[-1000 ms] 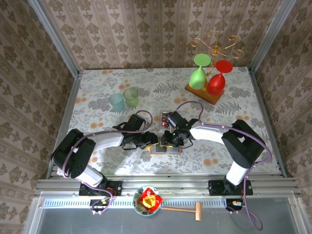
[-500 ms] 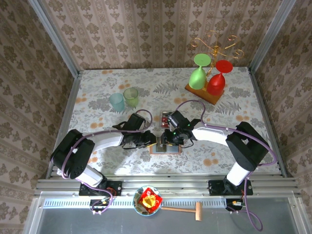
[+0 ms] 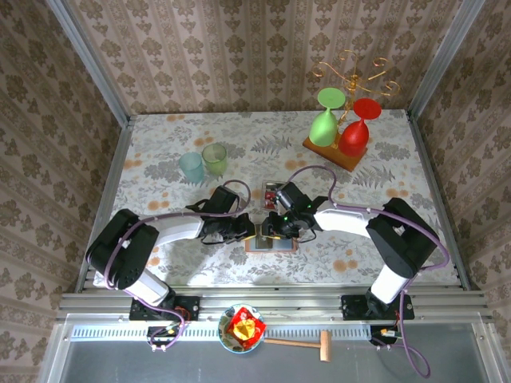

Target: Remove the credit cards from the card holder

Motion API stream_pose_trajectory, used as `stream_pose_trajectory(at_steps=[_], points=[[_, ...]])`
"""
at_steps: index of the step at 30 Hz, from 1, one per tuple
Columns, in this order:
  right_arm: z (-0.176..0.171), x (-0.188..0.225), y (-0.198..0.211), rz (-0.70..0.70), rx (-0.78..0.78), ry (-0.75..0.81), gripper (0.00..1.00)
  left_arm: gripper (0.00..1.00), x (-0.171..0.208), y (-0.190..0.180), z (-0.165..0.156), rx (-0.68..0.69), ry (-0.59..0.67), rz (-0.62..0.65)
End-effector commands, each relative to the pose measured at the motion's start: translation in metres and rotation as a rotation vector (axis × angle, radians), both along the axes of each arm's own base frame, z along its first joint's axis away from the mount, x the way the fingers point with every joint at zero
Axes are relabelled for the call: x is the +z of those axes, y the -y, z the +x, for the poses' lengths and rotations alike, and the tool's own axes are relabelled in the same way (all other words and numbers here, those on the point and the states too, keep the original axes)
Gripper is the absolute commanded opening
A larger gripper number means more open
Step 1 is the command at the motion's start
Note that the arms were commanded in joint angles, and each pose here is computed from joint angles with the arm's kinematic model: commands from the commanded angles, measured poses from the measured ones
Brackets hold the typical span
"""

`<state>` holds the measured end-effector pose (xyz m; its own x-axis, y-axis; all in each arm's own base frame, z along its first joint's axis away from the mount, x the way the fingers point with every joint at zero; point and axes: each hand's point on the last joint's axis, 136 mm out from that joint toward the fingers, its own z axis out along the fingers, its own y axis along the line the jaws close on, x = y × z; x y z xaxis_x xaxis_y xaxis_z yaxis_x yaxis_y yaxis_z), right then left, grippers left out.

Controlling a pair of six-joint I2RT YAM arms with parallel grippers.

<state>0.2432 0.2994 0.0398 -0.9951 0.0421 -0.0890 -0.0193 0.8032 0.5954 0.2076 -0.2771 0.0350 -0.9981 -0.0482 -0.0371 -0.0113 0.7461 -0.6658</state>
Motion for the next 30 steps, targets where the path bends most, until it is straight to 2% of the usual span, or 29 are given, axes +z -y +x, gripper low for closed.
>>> stream_pose_trajectory(at_steps=[1,18,30], points=[[-0.004,-0.011,0.003,-0.008,-0.006,-0.038,0.28,0.08,-0.005,-0.002,-0.005,-0.012,-0.005,0.001],[0.0,-0.014,0.017,-0.113,0.0,-0.013,0.3,0.08,-0.01,-0.005,-0.008,-0.013,-0.019,0.01],[0.004,-0.005,0.021,-0.128,-0.001,0.019,0.29,0.08,-0.014,-0.005,-0.009,-0.014,-0.027,0.014]])
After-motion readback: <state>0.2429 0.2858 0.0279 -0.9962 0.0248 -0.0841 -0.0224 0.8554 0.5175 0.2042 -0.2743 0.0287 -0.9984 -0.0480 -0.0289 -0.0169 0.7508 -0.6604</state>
